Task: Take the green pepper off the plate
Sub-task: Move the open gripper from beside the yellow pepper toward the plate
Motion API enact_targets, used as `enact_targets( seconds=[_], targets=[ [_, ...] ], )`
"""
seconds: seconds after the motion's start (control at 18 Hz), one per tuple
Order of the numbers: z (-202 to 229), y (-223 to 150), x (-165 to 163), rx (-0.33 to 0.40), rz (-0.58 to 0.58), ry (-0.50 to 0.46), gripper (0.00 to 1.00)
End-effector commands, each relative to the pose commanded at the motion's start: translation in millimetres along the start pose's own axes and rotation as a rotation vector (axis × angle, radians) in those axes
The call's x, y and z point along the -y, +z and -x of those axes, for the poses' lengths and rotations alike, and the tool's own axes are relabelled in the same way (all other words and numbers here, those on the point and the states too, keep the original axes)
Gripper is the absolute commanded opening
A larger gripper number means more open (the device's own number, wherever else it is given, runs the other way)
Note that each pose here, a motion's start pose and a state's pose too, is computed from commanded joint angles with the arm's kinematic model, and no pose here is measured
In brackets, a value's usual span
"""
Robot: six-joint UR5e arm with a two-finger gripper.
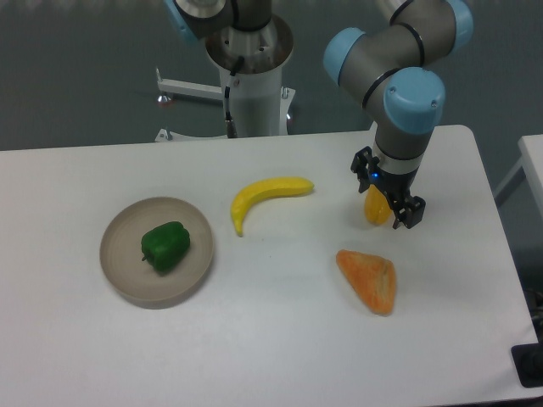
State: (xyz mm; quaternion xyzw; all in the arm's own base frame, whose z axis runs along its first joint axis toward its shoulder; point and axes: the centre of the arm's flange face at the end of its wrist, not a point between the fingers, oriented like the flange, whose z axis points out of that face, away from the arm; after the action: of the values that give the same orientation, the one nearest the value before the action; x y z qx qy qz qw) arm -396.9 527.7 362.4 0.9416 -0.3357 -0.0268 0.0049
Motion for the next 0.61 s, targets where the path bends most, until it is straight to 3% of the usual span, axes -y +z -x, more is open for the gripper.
enact_targets(
  seconds=[0.33, 0.5, 0.61],
  targets=[
    [-7, -5, 10, 0.000, -0.013, -0.024, 1.00],
    [-32, -12, 50, -0.002, -0.030, -0.041, 1.00],
    [-56, -17, 108, 0.004, -0.030, -0.132, 1.00]
  ],
)
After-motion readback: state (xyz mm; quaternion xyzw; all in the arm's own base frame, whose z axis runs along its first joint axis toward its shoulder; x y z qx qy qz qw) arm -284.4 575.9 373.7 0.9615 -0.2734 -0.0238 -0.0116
